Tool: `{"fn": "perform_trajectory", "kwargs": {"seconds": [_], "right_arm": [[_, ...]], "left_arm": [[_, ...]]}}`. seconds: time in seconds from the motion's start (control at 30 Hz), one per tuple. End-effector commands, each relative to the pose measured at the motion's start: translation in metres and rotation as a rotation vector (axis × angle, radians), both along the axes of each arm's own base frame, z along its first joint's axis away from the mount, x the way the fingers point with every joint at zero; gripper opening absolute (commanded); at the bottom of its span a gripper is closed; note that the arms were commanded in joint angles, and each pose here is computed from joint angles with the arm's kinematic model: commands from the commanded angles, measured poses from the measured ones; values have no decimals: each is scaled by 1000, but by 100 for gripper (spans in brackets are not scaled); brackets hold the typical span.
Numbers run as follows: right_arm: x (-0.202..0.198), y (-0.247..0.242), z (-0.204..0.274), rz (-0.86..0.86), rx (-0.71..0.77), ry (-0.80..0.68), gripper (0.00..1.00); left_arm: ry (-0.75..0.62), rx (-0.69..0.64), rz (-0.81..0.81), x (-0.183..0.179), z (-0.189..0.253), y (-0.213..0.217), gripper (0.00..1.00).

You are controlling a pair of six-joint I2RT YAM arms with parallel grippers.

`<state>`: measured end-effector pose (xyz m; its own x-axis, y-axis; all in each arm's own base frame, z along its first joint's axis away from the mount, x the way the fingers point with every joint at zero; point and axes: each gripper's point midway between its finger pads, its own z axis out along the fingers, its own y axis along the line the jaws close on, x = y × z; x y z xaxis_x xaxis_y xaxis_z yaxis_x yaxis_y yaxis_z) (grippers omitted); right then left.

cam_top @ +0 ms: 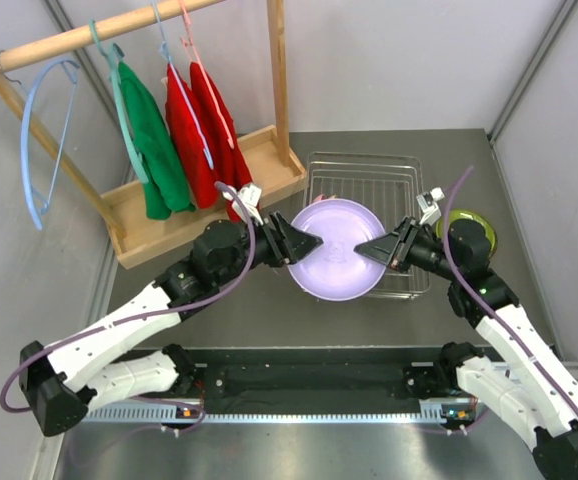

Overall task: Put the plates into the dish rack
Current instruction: Insert the plate into the dish rack.

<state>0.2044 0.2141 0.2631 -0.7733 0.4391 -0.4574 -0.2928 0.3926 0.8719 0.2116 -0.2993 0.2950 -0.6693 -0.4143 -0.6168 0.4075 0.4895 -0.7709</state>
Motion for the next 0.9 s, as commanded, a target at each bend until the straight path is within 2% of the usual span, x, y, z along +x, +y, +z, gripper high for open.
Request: {"fn": "perform_trajectory", "kwargs": {"seconds": [0.0,0.03,0.13,0.17,0.27,0.3,0.37,0.4,0.43,0.47,0.5,0.53,0.57,0.6,0.67,0.7,0.73,0.77,0.8,0.87], "right_arm": [[-5,6,35,40,86,-110,4],[-4,6,34,35,84,-108,4],[-3,5,32,25,74,-105,4],[-3,5,32,24,70,-111,5],[-2,1,22,2,29,-81,12],[-1,-1,15,-10,8,-57,14],[0,-3,13,-20,-18,-61,23],[2,-5,14,-36,-32,-66,26],[1,-8,8,-45,-60,-41,31],[2,-12,4,-57,-97,-44,43],[5,-17,9,-93,-118,-56,49],[3,-23,-2,-109,-164,-16,54],[4,-28,-4,-126,-204,-27,66],[8,-37,2,-183,-230,-45,71],[3,-51,-8,-227,-303,-13,78],[6,-61,-7,-279,-332,-15,80],[4,-67,-5,-306,-345,-23,80],[0,-73,-10,-320,-373,-6,81],[2,-81,-8,-361,-391,-9,82],[-4,-90,-11,-394,-416,5,83]], "left_arm": [[-58,-116,-74,-3,26,-18,65],[-55,-122,-84,-4,27,-21,64],[-49,-154,-113,-7,30,-26,50],[-52,-159,-112,-7,31,-26,41],[-53,-151,-103,-6,34,-24,26],[-64,-152,-99,-5,38,-23,17],[-71,-144,-98,-4,40,-23,8],[-82,-147,-98,-4,46,-23,0],[-79,-134,-92,-3,45,-23,0],[-74,-119,-84,0,43,-23,0],[-100,-113,-76,2,53,-22,0],[-78,-69,-45,7,44,-20,0],[-84,-30,-29,13,40,-20,0],[-96,-15,-8,17,50,-17,0],[-75,108,72,33,32,-9,0],[-91,119,92,37,44,-7,0],[-89,147,111,42,44,-5,0],[-68,229,154,51,29,0,0],[-80,236,173,56,41,1,0],[-72,313,203,67,30,0,0]]}}
